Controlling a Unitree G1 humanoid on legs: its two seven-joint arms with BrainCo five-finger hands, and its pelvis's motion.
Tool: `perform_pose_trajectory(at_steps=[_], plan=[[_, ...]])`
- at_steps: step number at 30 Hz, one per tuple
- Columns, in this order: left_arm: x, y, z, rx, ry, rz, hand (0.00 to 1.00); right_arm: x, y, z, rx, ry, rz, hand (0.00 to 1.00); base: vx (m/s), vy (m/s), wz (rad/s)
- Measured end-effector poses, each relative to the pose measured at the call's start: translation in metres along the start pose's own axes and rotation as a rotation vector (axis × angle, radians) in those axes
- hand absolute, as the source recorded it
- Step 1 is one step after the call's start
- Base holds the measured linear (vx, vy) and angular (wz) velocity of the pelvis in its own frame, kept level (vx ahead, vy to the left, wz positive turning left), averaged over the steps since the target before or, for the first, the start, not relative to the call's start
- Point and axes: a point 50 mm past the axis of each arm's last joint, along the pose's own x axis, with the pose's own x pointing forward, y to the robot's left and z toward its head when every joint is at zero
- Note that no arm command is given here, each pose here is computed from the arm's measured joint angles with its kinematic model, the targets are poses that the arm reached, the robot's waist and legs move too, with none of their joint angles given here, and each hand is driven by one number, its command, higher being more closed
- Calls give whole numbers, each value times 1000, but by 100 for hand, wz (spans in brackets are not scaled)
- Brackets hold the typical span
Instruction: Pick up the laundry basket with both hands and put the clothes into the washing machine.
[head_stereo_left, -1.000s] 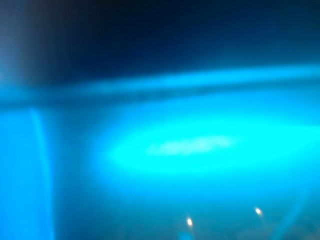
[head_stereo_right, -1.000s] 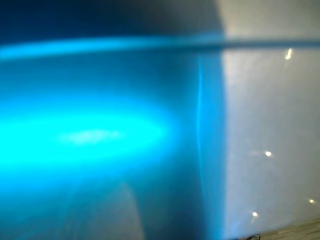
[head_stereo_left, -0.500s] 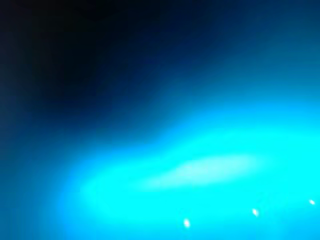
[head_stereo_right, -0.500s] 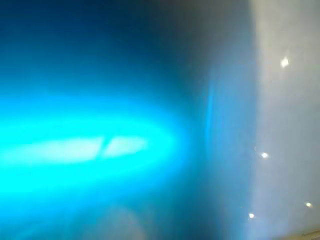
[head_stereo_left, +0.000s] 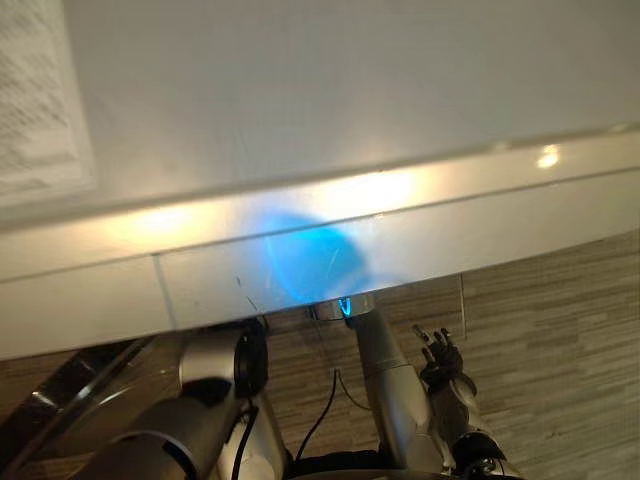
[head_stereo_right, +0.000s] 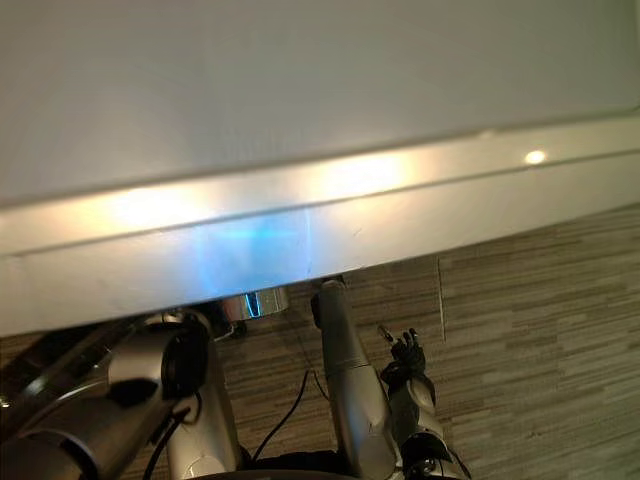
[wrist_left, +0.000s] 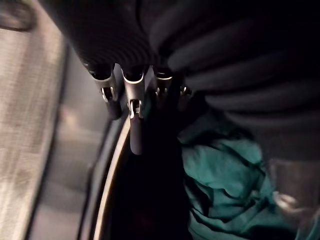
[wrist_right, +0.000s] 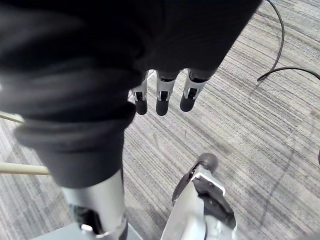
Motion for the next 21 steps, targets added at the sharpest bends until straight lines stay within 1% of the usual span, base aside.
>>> perform_pose_trajectory(at_steps=[2,3,4,5,6,8,9,11,12,14,16,21], plan=[[-16,43,-64,4,158,89,0,-6,-14,-15,-24,56,-37,0,234,-24,25],[-20,49,-75,4,186,103,0,-6,-14,-16,-30,59,-36,0,267,-23,26],[-30,62,-95,48,231,122,0,-6,-15,-17,-45,60,-36,0,245,-32,31],[-43,73,-119,139,284,113,0,-9,-19,-21,-57,72,-36,0,293,-40,42],[-53,78,-135,202,317,99,0,-11,-23,-25,-74,83,-35,0,238,-37,48],[-76,95,-164,297,378,100,0,-14,-28,-34,-101,122,-34,0,236,-33,44],[-89,111,-179,345,436,109,0,-15,-30,-39,-120,143,-35,0,214,-23,33],[-111,136,-196,390,494,143,0,-21,-40,-50,-139,183,-44,0,177,-13,35],[-126,150,-208,389,544,166,0,-26,-49,-58,-159,219,-58,0,165,-8,42],[-142,164,-219,356,595,207,0,-30,-56,-67,-174,271,-75,0,106,-7,61],[-146,170,-221,327,611,233,0,-33,-63,-74,-201,316,-86,0,29,-11,73],[-141,169,-217,307,592,211,0,-33,-63,-80,-299,386,-58,0,-102,-18,85]])
